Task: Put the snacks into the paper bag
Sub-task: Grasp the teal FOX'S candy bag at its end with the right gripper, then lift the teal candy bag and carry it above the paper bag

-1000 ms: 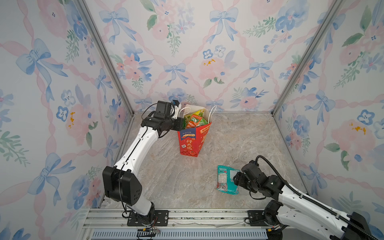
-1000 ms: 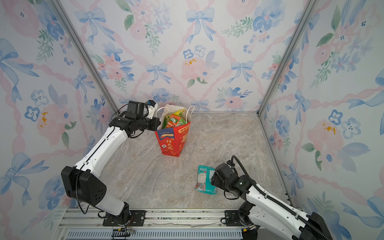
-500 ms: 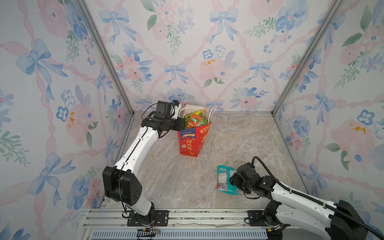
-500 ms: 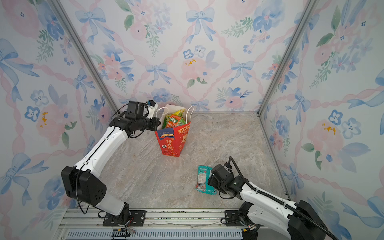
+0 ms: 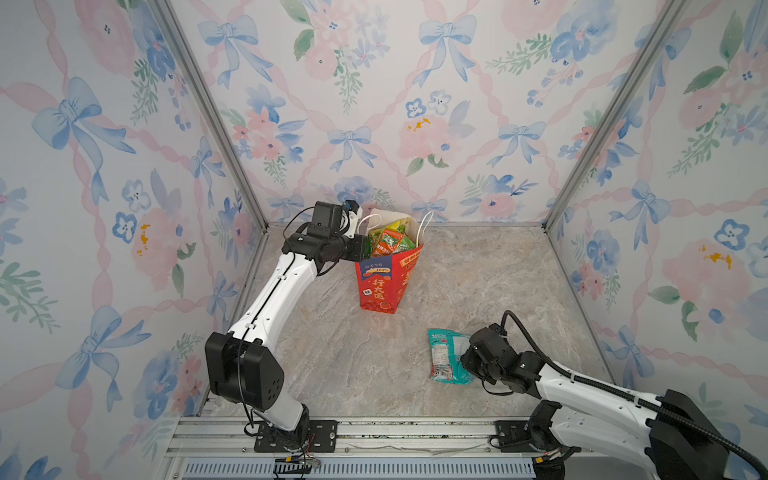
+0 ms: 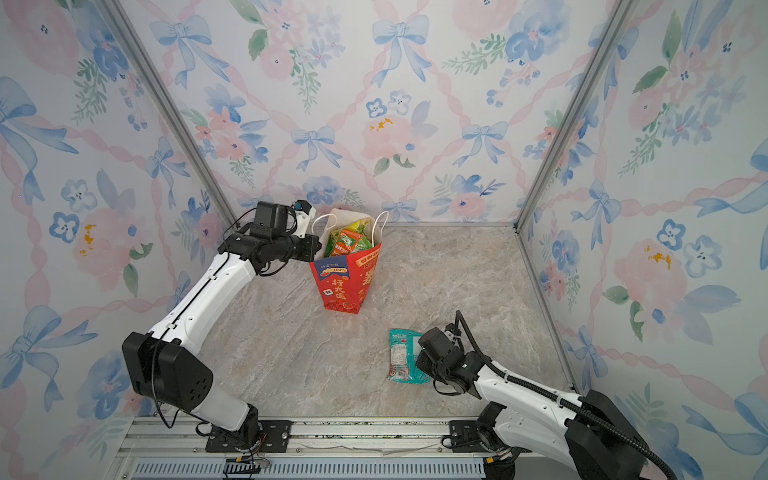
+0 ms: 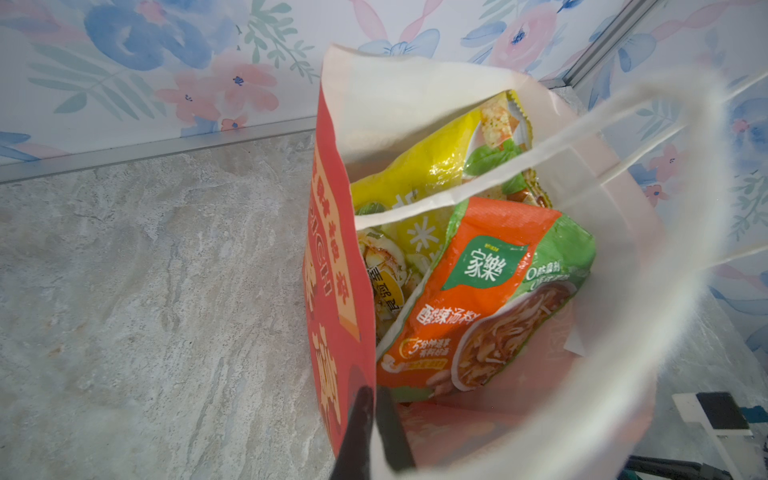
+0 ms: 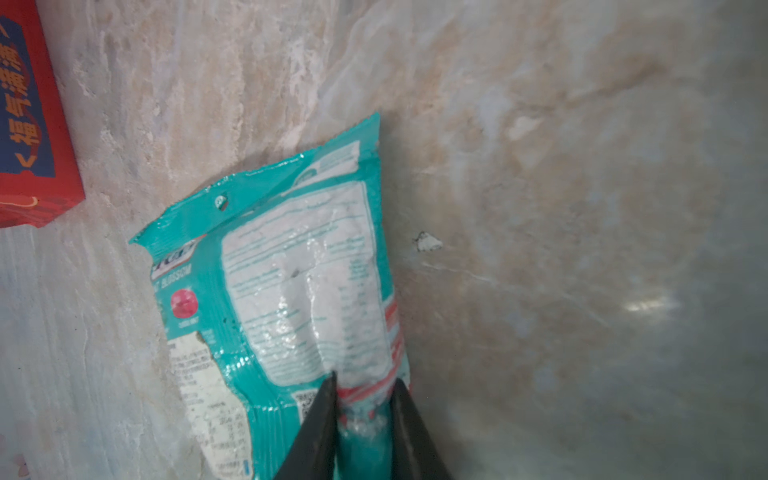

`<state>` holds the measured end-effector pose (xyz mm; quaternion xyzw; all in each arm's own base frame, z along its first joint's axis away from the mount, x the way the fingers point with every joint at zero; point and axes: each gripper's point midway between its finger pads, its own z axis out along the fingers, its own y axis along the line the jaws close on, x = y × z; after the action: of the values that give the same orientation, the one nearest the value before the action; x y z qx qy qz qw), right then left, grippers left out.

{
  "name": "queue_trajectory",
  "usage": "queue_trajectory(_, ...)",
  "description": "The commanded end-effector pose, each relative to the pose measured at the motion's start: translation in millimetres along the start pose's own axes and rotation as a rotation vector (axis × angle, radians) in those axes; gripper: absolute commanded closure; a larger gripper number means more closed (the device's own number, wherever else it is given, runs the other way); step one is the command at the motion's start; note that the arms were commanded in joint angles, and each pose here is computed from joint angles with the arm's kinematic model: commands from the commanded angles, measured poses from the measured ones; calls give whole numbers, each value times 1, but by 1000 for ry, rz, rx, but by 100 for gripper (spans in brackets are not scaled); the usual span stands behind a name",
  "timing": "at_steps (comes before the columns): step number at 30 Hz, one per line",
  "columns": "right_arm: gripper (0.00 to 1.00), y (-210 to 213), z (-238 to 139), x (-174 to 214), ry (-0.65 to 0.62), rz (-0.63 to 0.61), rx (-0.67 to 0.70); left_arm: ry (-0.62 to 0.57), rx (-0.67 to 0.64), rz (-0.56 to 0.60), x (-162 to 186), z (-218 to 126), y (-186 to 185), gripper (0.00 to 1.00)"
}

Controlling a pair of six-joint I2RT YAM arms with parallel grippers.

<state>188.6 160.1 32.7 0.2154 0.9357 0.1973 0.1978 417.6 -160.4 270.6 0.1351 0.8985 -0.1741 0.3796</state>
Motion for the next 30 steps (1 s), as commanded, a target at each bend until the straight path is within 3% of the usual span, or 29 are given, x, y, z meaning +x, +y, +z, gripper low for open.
queue_trajectory(1, 92, -22, 5, 9, 18, -29, 81, -2, 11, 5, 1, -9, -4, 100)
queue_trajectory(5, 100, -9, -2, 2, -1, -48, 52, -1, 11, 6, 2, -9, -4, 100)
queue_trajectory(20, 100, 117, -112, -76, -190, -313, -119, -3, 9, 6, 1, -10, -4, 100)
queue_trajectory(30, 100, 229, -196, -101, -278, -440, -395, -3, 6, 6, 1, -9, -3, 100)
